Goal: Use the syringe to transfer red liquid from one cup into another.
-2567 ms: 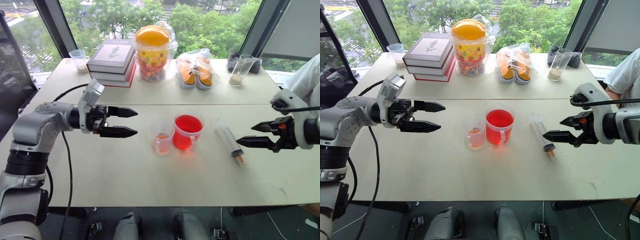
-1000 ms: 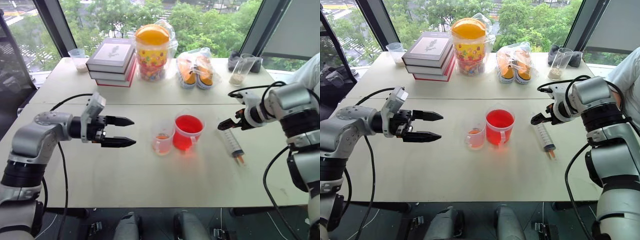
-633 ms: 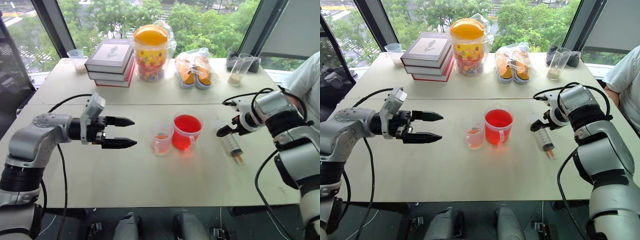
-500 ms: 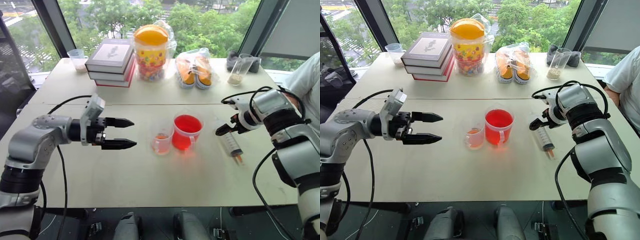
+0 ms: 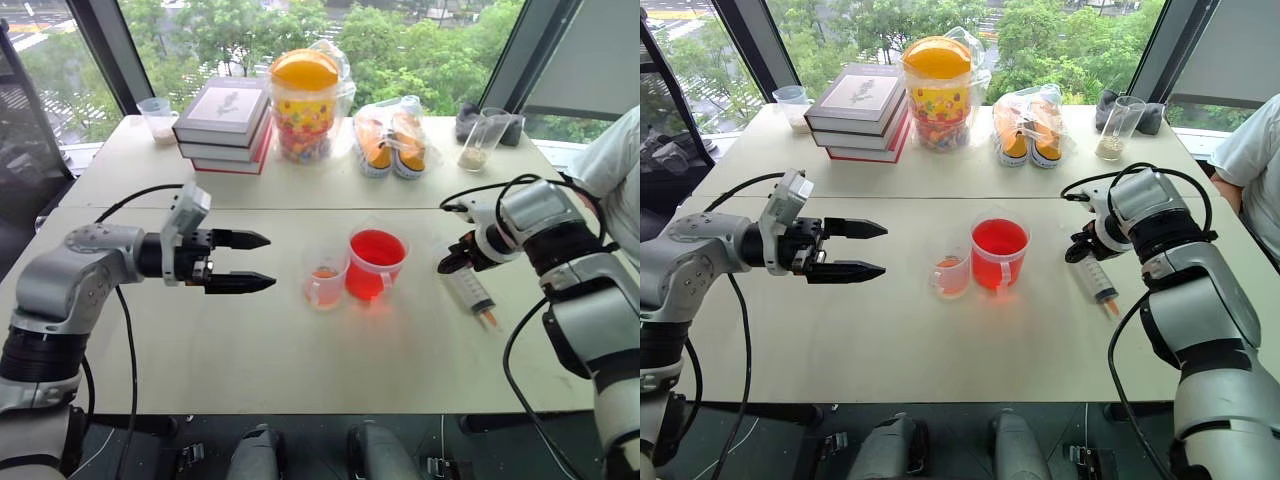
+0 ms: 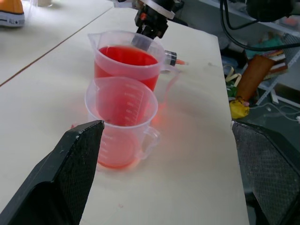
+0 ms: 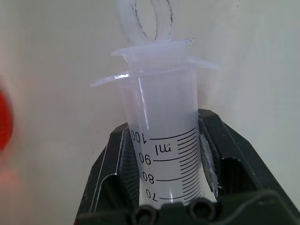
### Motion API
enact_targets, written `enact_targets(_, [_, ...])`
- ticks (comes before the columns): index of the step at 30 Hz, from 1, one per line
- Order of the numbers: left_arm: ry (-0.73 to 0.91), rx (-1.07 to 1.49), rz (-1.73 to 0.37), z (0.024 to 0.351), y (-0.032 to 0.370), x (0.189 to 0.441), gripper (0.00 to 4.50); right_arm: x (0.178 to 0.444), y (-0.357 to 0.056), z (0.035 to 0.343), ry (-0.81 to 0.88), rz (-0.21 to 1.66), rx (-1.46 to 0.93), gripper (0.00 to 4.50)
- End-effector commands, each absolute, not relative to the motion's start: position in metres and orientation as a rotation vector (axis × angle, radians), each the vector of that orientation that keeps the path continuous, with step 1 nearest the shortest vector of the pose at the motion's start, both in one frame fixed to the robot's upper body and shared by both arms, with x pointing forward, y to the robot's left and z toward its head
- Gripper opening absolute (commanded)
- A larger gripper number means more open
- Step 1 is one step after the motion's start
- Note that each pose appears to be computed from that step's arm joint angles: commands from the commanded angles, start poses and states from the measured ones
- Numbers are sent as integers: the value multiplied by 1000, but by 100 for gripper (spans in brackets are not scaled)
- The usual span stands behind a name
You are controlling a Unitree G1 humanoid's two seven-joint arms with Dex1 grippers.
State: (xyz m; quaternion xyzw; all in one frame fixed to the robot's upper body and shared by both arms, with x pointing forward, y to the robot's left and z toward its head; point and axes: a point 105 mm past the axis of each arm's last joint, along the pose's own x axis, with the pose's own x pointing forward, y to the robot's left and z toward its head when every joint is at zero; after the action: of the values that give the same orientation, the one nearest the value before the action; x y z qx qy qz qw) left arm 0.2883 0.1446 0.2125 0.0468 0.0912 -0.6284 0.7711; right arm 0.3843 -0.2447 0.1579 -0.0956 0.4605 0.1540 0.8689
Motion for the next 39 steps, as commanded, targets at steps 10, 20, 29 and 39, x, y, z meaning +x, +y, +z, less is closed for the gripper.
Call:
enact_targets(10, [127,104,-1371,234,135,302,450,363,-186,347,-259,428,-29,139])
enact_targets(20, [132,123,-1409,237,130,302,450,321,-128,294,-458,542,-12,139])
enact_targets(29, [114,116,-1422,243,122,307,450,318,-118,255,-435,535,-87,139])
enact_targets(39, [-1,68,-1448,271,77,330,450,314,-110,244,-417,565,-119,139])
